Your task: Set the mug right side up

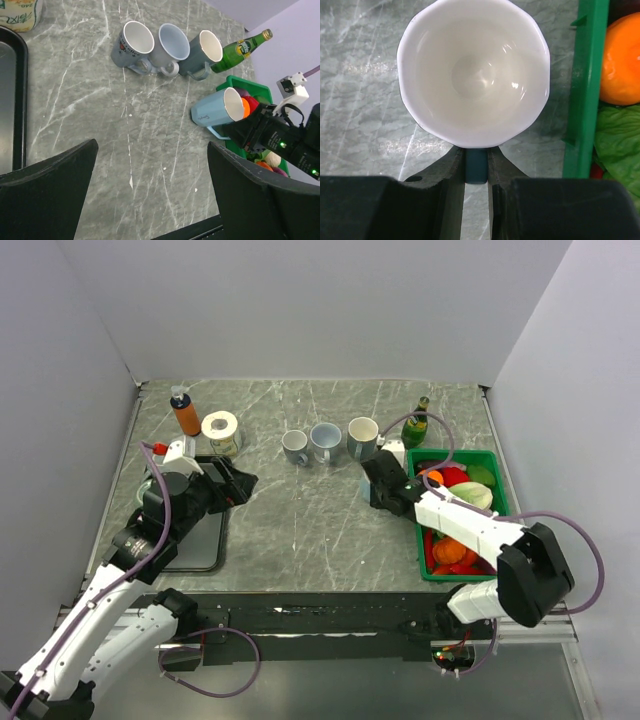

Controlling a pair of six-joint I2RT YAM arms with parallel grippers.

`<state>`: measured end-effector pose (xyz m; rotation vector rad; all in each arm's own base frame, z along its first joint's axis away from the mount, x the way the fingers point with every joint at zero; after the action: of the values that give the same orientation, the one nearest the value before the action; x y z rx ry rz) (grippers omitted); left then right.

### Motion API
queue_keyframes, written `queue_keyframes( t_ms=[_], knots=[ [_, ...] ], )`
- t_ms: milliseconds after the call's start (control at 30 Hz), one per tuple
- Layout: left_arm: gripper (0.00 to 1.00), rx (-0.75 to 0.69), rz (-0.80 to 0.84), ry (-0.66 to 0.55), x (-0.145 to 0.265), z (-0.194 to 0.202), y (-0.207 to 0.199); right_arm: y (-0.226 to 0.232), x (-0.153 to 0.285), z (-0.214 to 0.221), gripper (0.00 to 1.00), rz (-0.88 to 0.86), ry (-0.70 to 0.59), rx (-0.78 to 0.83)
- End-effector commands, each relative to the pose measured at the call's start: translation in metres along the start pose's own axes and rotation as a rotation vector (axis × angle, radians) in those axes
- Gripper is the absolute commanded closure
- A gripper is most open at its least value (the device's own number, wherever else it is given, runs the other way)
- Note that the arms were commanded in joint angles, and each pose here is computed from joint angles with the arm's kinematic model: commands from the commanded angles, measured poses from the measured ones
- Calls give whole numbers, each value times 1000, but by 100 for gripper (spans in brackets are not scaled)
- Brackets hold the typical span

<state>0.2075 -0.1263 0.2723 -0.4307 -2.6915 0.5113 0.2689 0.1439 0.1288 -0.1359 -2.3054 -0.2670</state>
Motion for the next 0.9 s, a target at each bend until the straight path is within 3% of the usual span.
queue_keyframes(
  t_ms=[0, 333, 367, 400, 433, 500, 633, 867],
  knots=[
    [4, 9, 4, -29, 4, -14, -5, 19, -4, -27, 100, -15, -135, -59],
    [4, 10, -31, -2, 0, -9, -1, 23, -13, -15, 99, 54, -87, -58],
    [4, 12, -32, -1, 0, -9, -1, 22, -12, -14, 84, 62, -84, -61],
    [4, 14, -28, -4, 0, -10, -2, 22, -11, -14, 75, 59, -84, -64],
    [4, 15, -29, -3, 0, -10, -2, 21, -9, -14, 54, 56, -89, -69],
    [4, 17, -27, -2, -1, -10, -2, 22, -6, -14, 40, 45, -87, -77],
    [4, 14, -45, 11, -2, -9, 0, 25, 7, -20, 26, -2, -89, -74],
    [4, -9, -204, 34, -2, -8, 20, 31, 47, -47, 12, -127, -158, -113]
  ],
)
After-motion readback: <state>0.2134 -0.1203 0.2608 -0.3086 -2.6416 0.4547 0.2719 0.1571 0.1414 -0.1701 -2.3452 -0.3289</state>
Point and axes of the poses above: each gripper's point midway between its finger pads, its own x axis back along the fingers, its own y axis along the line the jaws close on, z = x × y, the point moved 4 cm from there along x, back along the fingers, and after that the axes turned 13 degrees about -x, right-handed, at the moved point
